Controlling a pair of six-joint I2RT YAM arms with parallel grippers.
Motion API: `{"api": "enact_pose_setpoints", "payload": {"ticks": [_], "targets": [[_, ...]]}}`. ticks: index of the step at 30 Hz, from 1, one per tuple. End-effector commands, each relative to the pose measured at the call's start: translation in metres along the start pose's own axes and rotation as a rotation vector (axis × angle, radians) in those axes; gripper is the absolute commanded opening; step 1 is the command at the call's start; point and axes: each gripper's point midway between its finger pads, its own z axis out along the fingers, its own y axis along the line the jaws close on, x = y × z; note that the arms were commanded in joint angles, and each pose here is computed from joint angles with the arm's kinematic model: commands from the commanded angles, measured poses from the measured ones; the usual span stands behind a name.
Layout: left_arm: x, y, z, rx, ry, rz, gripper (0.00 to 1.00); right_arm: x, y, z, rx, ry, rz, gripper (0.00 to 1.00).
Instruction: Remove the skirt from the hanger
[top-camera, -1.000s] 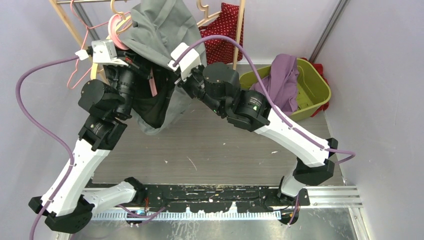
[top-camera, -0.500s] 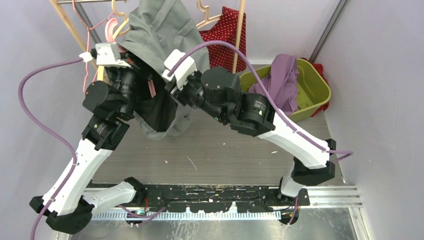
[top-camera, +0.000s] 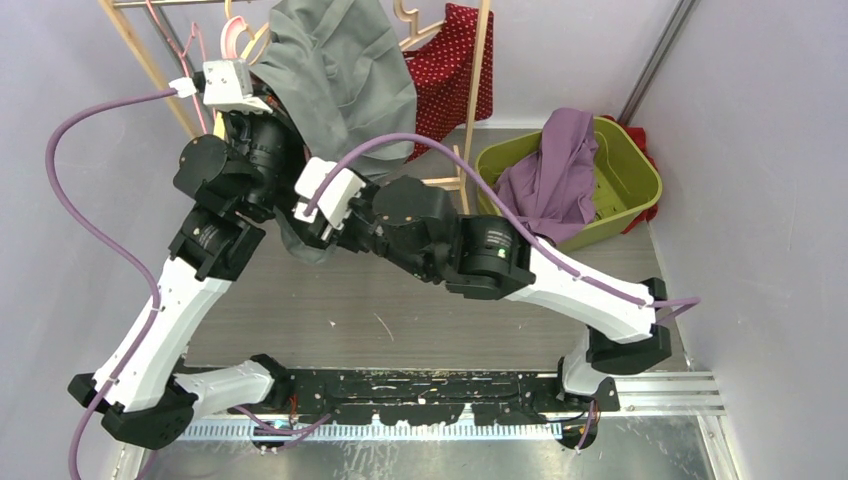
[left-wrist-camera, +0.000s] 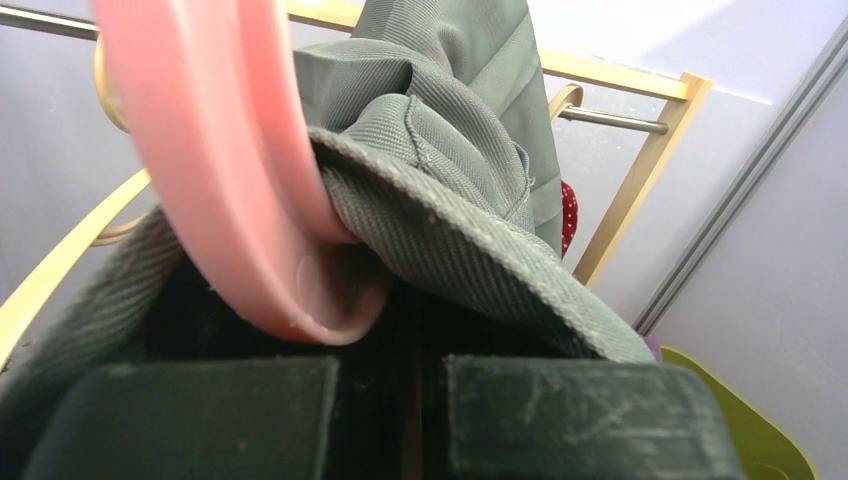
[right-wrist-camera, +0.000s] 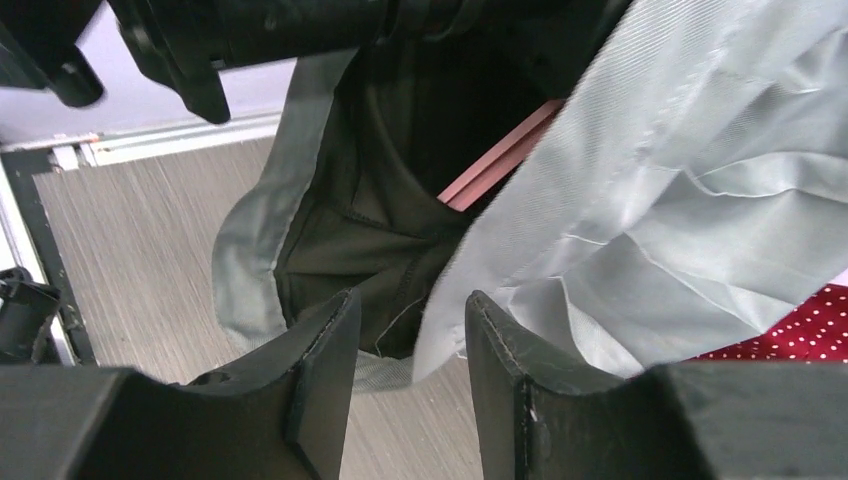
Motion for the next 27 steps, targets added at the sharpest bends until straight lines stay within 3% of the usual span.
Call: {"api": "enact_pose_setpoints", "payload": {"ticks": [1,14,15,20,27], "targets": [[-0.036,-0.001,-0.005,0.003,-0.076,-0.072,0.00,-0.009,0.007,0.018,0.023,-0.051,0.021,0.48],[-0.039,-0.001,-0.014,0.023,-0.071,-0.088,0.00,-0.009,0.010,0.061,0.067,-0.059,-0.038,0.43],[-0.040,0.000,-0.015,0.021,-0.071,-0.089,0.00,-0.007,0.006,0.065,0.080,-0.060,-0.032,0.41],[-0.048,0.002,-0.020,0.017,-0.087,-0.100,0.00,0.014,-0.007,0.076,0.104,-0.025,0.016,0.04],[-0.066,0.005,-0.019,0.000,-0.131,-0.095,0.00,0.045,0.008,0.070,0.013,-0.023,0.175,0.01]]}}
